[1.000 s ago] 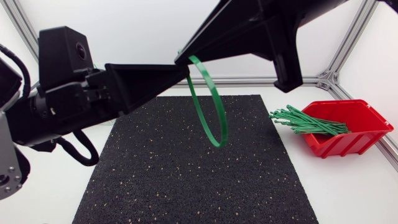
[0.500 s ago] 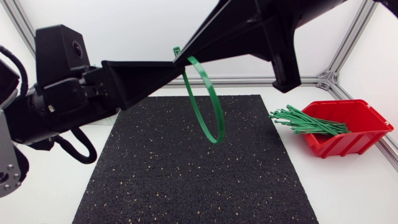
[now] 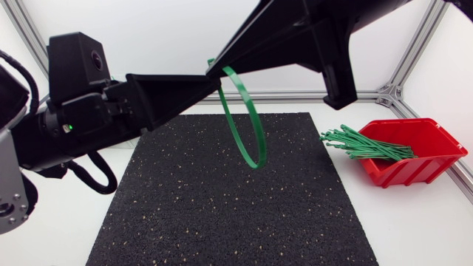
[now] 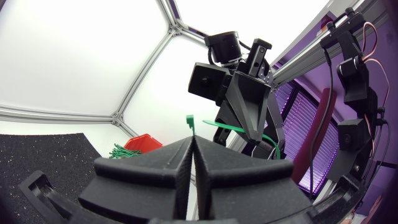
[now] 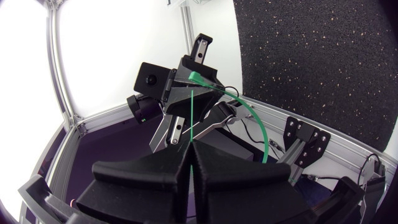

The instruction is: Take a green cable tie from the red box, thread the tail through the head to close it, then place it in the transparent bin on the left.

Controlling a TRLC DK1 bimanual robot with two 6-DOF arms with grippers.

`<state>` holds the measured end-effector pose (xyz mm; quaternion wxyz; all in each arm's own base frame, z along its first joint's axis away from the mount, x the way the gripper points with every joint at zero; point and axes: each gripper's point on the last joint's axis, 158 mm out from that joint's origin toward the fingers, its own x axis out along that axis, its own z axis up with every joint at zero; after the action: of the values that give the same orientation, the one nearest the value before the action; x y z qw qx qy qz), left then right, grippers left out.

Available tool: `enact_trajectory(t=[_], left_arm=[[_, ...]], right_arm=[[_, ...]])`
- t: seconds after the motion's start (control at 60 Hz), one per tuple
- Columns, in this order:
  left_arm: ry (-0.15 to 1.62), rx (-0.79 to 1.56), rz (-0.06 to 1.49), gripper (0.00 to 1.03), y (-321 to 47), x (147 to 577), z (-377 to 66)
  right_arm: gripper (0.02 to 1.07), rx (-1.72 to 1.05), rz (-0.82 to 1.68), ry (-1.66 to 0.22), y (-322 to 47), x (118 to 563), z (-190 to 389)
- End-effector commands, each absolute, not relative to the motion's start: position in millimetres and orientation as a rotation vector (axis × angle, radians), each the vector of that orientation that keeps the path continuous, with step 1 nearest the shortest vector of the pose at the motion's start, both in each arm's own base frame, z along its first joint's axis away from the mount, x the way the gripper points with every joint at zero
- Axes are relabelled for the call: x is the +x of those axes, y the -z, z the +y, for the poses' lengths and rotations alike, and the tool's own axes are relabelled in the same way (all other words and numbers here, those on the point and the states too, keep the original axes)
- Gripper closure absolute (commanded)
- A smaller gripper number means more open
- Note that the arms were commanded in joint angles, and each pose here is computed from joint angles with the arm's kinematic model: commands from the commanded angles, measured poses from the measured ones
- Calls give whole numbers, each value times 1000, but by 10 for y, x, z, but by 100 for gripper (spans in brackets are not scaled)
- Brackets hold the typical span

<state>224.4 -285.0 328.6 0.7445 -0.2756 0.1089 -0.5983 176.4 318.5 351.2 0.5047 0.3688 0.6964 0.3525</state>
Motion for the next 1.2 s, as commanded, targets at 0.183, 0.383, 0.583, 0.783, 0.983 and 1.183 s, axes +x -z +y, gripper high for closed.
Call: enact_trajectory(t=[0.183, 0.383, 0.583, 0.783, 0.983, 1.183], left_arm=[[1328, -606, 214, 100, -3362, 2195, -2853], [1333, -607, 211, 100, -3383, 2185, -2862], [1337, -606, 207, 100, -3401, 2173, -2867], [1338, -605, 200, 100, -3424, 2171, -2859], [1336, -605, 196, 100, -3436, 2176, -2851], [1328, -604, 185, 100, -3466, 2200, -2823]], right_arm=[[101, 905, 1679, -852, -3563, 1762, 3196], [101, 905, 1683, -847, -3540, 1777, 3205], [101, 905, 1693, -840, -3497, 1810, 3230], [101, 902, 1695, -839, -3478, 1813, 3236], [101, 902, 1696, -837, -3463, 1814, 3237], [101, 903, 1703, -831, -3425, 1818, 3240]])
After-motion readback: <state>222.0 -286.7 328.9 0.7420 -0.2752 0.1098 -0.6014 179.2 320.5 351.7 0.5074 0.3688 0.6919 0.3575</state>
